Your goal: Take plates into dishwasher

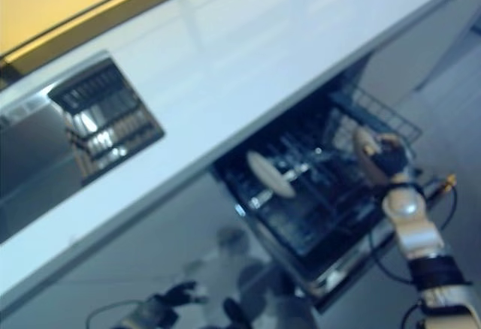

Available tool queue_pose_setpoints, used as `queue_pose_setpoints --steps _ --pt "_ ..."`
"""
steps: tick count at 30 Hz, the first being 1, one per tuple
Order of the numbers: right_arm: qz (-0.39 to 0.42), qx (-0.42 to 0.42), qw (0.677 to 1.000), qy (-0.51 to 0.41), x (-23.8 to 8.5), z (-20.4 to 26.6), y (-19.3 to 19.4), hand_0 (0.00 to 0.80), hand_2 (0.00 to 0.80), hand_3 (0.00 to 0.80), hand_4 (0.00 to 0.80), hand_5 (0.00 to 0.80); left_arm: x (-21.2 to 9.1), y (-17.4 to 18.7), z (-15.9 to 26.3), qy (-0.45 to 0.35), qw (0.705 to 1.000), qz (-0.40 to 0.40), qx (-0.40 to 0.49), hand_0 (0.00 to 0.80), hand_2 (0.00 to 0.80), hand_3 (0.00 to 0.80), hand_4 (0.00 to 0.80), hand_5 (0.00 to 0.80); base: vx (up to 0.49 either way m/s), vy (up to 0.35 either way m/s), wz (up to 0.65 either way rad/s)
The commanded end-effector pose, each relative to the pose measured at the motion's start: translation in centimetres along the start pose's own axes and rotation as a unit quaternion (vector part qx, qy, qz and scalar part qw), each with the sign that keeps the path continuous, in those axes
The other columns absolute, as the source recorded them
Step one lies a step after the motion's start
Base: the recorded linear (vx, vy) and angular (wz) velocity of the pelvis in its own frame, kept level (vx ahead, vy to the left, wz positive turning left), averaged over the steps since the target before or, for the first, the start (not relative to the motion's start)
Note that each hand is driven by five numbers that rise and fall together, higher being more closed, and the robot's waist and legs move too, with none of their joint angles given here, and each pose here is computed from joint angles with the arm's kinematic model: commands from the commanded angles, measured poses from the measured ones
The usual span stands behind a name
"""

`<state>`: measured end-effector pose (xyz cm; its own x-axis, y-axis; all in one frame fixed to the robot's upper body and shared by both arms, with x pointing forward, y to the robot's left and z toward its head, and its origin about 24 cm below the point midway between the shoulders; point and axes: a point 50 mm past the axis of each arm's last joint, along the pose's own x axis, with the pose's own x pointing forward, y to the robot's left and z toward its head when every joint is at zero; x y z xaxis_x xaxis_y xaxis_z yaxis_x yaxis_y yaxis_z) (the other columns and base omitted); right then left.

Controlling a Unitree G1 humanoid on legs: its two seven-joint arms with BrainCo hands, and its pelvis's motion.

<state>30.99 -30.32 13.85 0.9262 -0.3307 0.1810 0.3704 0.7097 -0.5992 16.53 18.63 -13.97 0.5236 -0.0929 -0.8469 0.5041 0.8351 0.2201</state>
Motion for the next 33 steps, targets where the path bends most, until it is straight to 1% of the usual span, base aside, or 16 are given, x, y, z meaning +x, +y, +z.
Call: queue_pose_setpoints --steps 1,5,13,19,26,33 --pt "-0.046 -0.019 0.997 -0.063 1.8 3.6 -1.4 0.800 0.800 0.800 0.800 0.800 0.0 1.3 0.5 -0.003 1.000 0.010 0.012 0.000 0.000 0.000 0.000 0.000 0.003 -0.003 0.03" --pt "-0.062 -0.036 0.994 -0.079 1.7 4.2 -1.5 0.800 0.800 0.800 0.800 0.800 0.0 1.1 0.5 -0.003 1.000 0.008 0.015 0.000 0.000 0.000 0.000 0.000 0.004 -0.005 -0.02" --pt "-0.051 -0.073 0.992 -0.086 1.7 4.5 -1.2 0.800 0.800 0.800 0.800 0.800 0.0 1.3 0.5 -0.001 1.000 0.012 0.020 0.000 0.000 0.000 0.000 0.000 0.001 -0.001 0.06" --pt "-0.058 -0.074 0.991 -0.100 1.9 5.2 -1.4 0.800 0.800 0.800 0.800 0.800 -0.1 1.3 0.2 0.002 1.000 0.009 0.022 0.000 0.000 0.000 0.000 0.000 0.000 0.000 0.00" --pt "-0.068 -0.079 0.986 -0.134 1.3 6.2 -1.4 0.800 0.800 0.800 0.800 0.800 -0.3 1.3 -0.4 0.011 1.000 0.009 0.025 0.000 0.000 0.000 0.000 0.000 0.010 -0.002 0.06" --pt "-0.077 -0.102 0.979 -0.159 1.0 6.8 -1.7 0.800 0.800 0.800 0.800 0.800 -0.3 1.3 -0.7 0.016 0.999 0.007 0.027 0.000 0.000 0.000 0.000 0.000 0.007 -0.003 0.02"
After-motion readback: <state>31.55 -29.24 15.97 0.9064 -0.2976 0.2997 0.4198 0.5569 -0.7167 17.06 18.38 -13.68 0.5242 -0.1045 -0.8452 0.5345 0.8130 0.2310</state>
